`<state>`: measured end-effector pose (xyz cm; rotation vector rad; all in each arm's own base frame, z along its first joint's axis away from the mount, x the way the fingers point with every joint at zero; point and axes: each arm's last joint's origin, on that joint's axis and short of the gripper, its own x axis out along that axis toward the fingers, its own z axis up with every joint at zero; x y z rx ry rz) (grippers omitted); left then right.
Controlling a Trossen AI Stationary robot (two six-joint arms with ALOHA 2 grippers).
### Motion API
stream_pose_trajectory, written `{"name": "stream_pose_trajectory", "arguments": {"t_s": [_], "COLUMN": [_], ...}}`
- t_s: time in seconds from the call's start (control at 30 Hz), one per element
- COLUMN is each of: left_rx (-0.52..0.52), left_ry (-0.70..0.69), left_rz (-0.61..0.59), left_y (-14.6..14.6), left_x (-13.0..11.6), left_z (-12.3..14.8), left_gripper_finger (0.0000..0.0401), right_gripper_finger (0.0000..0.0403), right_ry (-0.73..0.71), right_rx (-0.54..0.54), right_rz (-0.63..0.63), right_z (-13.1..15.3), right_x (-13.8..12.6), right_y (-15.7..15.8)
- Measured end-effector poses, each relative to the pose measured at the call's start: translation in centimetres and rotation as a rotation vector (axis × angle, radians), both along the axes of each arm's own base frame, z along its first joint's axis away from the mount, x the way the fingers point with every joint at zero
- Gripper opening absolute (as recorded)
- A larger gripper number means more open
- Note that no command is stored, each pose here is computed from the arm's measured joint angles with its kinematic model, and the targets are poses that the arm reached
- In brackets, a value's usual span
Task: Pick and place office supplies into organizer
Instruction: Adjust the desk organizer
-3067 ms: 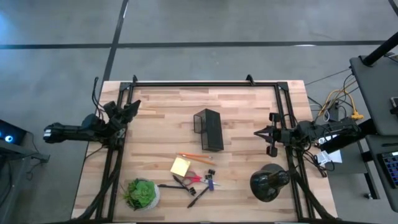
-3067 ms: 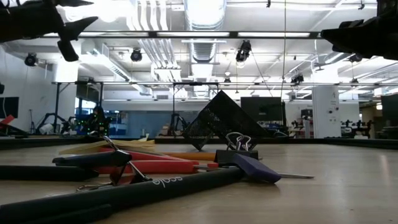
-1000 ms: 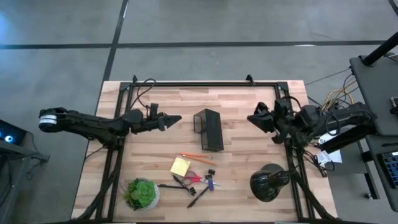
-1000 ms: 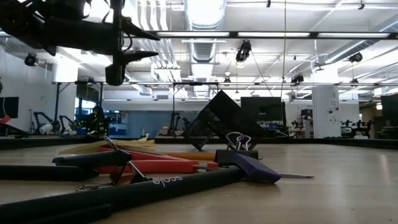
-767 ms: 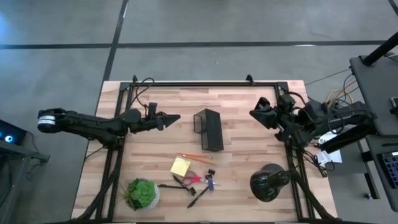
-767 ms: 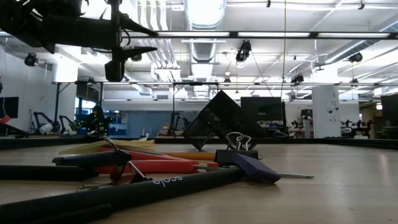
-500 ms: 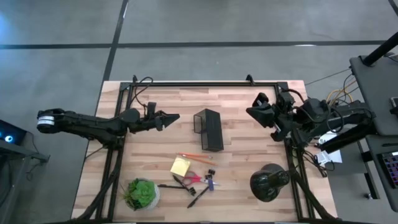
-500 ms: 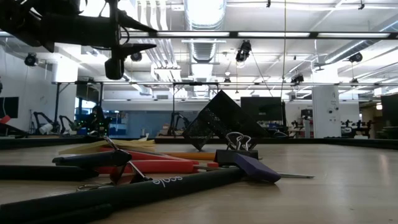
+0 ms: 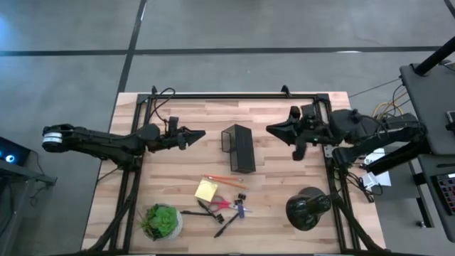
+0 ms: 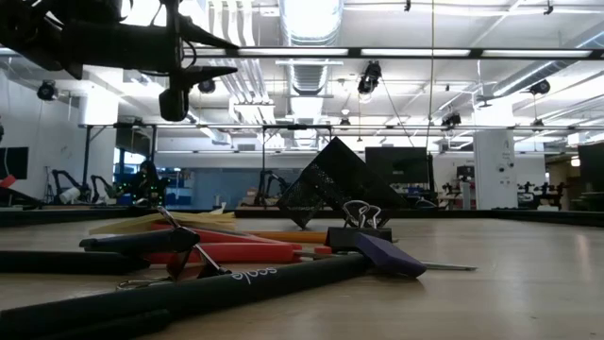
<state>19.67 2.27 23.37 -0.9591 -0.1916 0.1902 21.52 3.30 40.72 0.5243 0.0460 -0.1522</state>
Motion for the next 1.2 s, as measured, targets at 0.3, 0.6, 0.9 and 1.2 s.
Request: {"name": "stream_pose_trajectory", "arguments": {"t_s": [0.3, 0.6, 0.9, 1.2], "left_rx": [-0.130, -0.308, -0.391, -0.476], "left_ry": [0.128, 0.334, 0.385, 0.421], "left_rz": [-0.008, -0.042, -0.027, -0.013], "left_y": [0.1, 0.2, 1.6, 3.0], "left_x": [0.0, 0.8, 2.6, 4.8], "left_z": [-1.5, -4.8, -7.8, -10.5], "left_gripper_finger": [0.0123, 0.0123, 0.0123, 0.0153], "right_gripper_finger": [0.0152, 0.0196, 0.0196, 0.0196], "right_ry": [0.306, 0.436, 0.466, 0.504], "right_rx": [0.106, 0.308, 0.406, 0.427], "right_rz": [-0.117, -0.249, -0.334, -0.354], "right_z": [-2.4, -5.9, -9.0, -10.6], "right_x": [0.7, -0.4, -1.5, -1.6], "right_y": [-0.4, -1.0, -1.2, -1.2]}}
